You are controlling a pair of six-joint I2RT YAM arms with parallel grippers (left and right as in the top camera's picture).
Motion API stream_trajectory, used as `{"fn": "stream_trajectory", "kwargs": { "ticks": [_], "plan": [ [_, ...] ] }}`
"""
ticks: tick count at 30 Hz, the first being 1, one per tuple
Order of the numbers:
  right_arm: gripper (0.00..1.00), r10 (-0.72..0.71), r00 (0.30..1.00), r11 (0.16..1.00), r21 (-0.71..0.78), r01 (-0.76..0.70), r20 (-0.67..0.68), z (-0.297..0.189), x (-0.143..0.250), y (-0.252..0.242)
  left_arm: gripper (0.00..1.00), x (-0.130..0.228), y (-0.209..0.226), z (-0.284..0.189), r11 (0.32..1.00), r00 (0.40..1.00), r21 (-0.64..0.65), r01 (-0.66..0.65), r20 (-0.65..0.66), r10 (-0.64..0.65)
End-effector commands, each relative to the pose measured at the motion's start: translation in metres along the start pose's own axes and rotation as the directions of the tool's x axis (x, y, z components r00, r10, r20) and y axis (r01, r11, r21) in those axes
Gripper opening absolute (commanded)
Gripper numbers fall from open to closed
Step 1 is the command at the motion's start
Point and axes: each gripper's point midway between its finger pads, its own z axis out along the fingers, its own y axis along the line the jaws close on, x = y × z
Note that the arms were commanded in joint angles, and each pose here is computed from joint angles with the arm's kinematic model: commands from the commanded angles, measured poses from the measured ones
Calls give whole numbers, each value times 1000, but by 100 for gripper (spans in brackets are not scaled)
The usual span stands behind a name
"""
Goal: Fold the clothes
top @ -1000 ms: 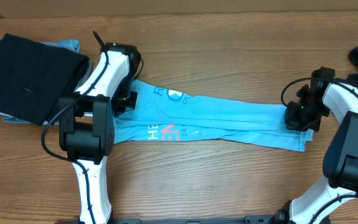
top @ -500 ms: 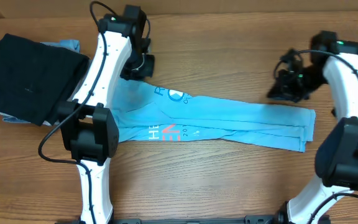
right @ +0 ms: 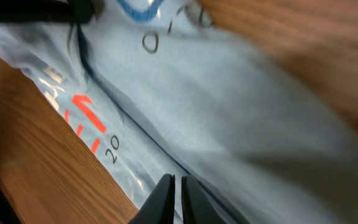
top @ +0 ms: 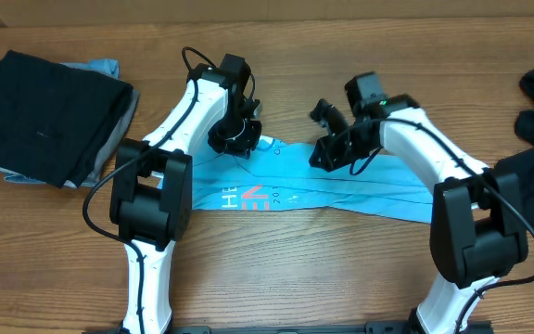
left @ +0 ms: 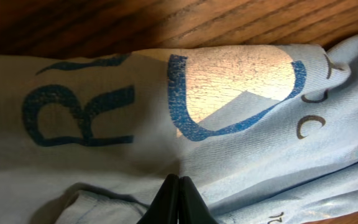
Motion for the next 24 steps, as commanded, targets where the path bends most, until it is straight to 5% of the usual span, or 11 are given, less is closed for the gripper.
{"fn": "stream_trajectory", "kwargs": {
  "ticks": [1,9,14,17,24],
  "plan": [
    [11,-18,1000,1000,8,19,-22,19,13,9,4,0,-3,0,1000,1000,15,-19,2,19],
    [15,9,999,994,113,-12,31,35,8,-6,4,1,-3,0,1000,1000,15,-19,1,19],
    [37,-3,999,993,114,-3,50,35,3,-6,4,0,-3,0,1000,1000,15,-19,2,19],
    [39,19,998,992,121,-27,66,35,0,-8,4,1,-3,0,1000,1000,15,-19,2,19],
    [17,73,997,994,81,-71,-26,36,24,1,5,0,-1,0,1000,1000,7,-20,2,20]
  ]
}}
